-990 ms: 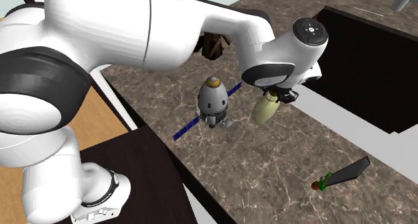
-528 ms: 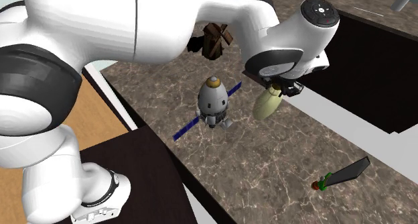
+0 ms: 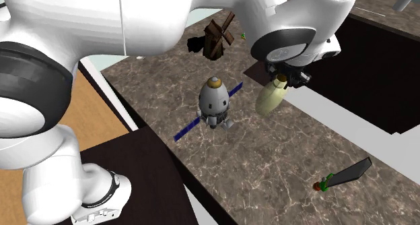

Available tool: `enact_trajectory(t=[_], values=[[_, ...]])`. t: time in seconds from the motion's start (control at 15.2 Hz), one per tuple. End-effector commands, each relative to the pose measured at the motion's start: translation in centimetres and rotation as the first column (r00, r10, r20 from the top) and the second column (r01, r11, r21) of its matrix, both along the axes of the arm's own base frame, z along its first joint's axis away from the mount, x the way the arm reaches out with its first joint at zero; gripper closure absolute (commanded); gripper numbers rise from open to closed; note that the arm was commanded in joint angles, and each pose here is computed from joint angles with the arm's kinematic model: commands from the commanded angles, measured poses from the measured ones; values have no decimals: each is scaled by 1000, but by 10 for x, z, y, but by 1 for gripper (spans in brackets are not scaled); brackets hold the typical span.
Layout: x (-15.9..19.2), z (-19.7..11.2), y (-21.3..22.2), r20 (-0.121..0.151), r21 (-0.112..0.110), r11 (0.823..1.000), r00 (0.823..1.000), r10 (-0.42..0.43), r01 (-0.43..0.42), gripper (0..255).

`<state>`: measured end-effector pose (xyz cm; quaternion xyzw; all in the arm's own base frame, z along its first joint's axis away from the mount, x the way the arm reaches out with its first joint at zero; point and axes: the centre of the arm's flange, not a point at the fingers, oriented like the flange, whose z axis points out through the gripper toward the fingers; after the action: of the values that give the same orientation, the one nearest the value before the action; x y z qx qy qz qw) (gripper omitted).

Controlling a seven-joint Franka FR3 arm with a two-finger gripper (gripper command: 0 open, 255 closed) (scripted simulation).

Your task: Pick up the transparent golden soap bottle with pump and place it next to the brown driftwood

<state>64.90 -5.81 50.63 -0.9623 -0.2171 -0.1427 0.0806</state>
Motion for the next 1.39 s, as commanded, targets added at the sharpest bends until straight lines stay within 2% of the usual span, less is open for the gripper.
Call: enact_trajectory(t=[0.0, 1.32], values=[[0, 11, 0, 0, 0, 1000, 1000, 0, 0, 255], [0, 117, 0, 0, 0, 1000, 1000, 0, 0, 255]])
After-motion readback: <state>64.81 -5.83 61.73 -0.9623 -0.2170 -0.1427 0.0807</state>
